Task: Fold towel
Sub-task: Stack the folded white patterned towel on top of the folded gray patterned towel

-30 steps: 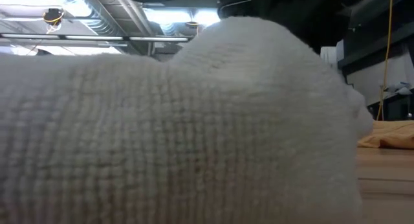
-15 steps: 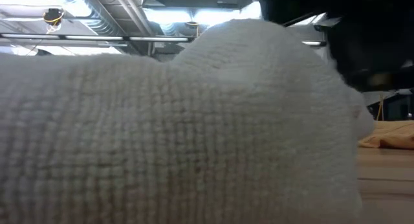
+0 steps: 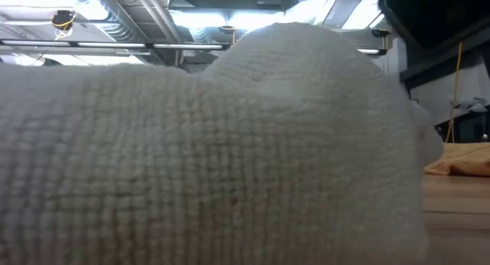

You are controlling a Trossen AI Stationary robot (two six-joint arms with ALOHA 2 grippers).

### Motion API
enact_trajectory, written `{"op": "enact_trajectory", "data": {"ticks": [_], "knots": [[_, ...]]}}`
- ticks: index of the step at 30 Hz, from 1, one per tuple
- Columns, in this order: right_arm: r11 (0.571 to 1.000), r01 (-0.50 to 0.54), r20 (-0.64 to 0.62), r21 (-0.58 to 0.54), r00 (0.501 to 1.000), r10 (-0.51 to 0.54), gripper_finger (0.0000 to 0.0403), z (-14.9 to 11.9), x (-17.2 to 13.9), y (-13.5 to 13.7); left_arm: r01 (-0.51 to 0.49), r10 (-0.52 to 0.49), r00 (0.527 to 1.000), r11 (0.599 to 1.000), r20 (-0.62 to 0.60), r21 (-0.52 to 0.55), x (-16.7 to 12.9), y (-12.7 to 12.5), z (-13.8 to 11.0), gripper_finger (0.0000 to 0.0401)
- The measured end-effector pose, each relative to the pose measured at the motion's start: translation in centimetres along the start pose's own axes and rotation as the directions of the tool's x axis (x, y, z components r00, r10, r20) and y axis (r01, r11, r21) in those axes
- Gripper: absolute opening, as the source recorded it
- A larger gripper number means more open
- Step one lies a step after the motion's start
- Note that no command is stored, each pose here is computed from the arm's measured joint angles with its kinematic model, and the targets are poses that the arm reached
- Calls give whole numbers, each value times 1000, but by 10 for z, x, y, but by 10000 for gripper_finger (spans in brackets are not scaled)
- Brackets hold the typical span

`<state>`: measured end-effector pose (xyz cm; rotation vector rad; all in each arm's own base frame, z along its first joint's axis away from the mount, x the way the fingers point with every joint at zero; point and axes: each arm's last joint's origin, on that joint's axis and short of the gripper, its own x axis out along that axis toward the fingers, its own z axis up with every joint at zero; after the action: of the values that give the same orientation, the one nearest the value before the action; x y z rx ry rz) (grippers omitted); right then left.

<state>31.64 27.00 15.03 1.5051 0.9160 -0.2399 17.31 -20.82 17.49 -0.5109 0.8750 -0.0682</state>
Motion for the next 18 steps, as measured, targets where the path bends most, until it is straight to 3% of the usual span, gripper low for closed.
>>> {"op": "enact_trajectory", "data": {"ticks": [11,18], "knots": [[999,-17,64,35,998,15,182,21,30,-14,-12,14,999,999,-44,37,1,2,-4,66],[998,-16,124,62,992,8,182,46,40,-13,-60,63,997,997,-53,54,19,7,-8,66]]}}
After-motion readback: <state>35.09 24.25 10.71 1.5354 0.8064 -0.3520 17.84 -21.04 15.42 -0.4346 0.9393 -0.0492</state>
